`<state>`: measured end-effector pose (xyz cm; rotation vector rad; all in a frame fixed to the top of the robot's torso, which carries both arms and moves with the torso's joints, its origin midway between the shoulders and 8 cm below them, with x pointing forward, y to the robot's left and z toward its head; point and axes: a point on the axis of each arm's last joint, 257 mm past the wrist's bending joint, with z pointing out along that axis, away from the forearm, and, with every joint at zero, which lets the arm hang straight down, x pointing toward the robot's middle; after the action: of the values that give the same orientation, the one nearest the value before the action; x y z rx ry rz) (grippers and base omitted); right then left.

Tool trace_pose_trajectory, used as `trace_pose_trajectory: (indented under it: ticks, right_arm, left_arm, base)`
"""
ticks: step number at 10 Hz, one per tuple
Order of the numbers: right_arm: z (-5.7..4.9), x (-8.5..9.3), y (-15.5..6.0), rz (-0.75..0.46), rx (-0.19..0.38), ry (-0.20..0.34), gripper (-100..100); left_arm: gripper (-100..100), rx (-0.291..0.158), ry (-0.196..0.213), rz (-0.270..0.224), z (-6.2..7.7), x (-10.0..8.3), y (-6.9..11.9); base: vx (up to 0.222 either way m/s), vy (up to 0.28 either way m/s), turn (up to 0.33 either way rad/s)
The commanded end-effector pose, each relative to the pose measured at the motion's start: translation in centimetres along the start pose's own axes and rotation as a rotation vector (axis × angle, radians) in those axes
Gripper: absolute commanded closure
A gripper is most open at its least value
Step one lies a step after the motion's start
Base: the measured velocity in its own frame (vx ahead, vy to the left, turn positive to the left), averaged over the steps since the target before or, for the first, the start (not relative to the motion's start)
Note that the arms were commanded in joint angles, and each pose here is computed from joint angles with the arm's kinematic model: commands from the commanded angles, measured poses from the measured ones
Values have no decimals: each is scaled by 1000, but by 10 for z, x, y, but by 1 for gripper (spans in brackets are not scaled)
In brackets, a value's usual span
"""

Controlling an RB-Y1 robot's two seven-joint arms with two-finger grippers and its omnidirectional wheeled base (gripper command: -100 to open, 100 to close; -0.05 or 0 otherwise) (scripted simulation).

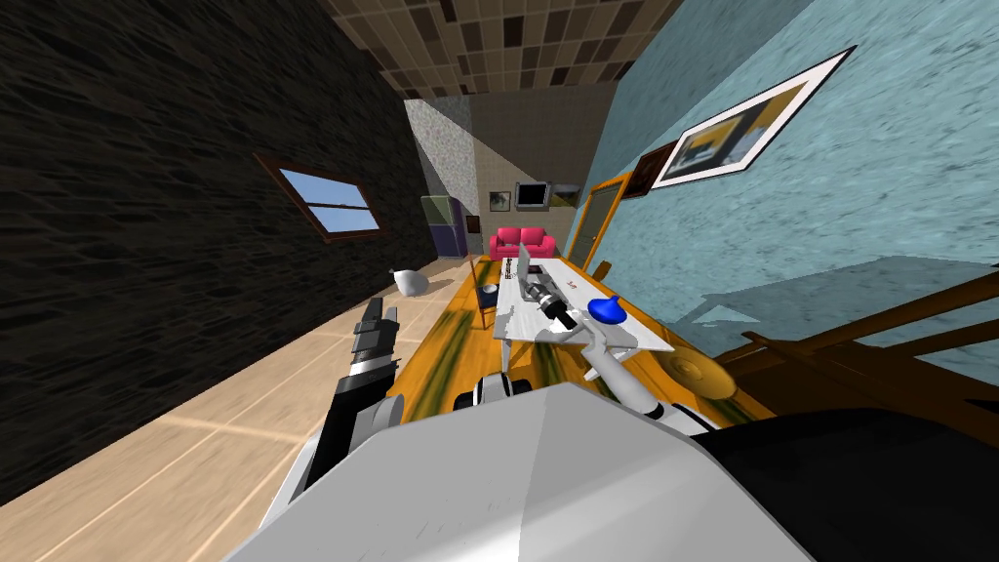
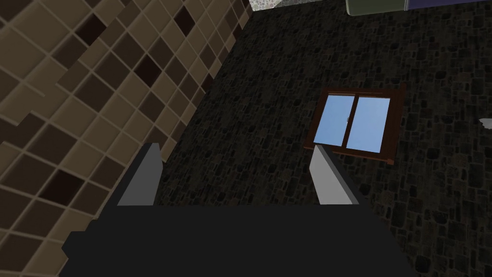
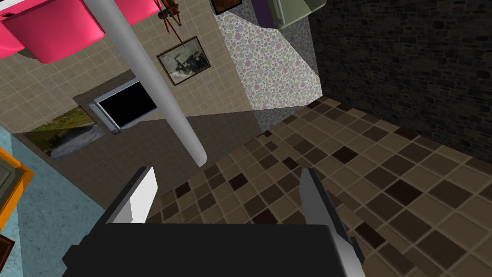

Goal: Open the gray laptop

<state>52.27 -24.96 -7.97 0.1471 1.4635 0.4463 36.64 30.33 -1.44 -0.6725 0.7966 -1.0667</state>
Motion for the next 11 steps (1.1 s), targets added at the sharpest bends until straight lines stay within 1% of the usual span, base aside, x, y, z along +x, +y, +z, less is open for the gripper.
trace_pose_trajectory:
  ticks: [1,3,4,7,8,11]
  right_arm:
    - [9,3,-14,-110,42,33,-100]
    - [21,-1,-35,-248,89,68,-100]
    - [20,0,-37,-257,96,73,-100]
    - [34,-14,-74,-462,180,121,-100]
    - [34,-15,-77,-482,186,126,-100]
    - [42,-43,-118,-686,284,167,-100]
  left_arm:
    - [0,0,0,0,0,0,0]
    - [0,0,0,0,0,0,0]
    - [0,0,0,0,0,0,0]
    - [0,0,0,0,0,0,0]
    - [0,0,0,0,0,0,0]
    - [0,0,0,0,0,0,0]
  base:
    - [19,58,20]
    - [21,62,38]
    - [19,58,11]
    - [40,77,20]
    - [28,73,7]
    - [29,83,11]
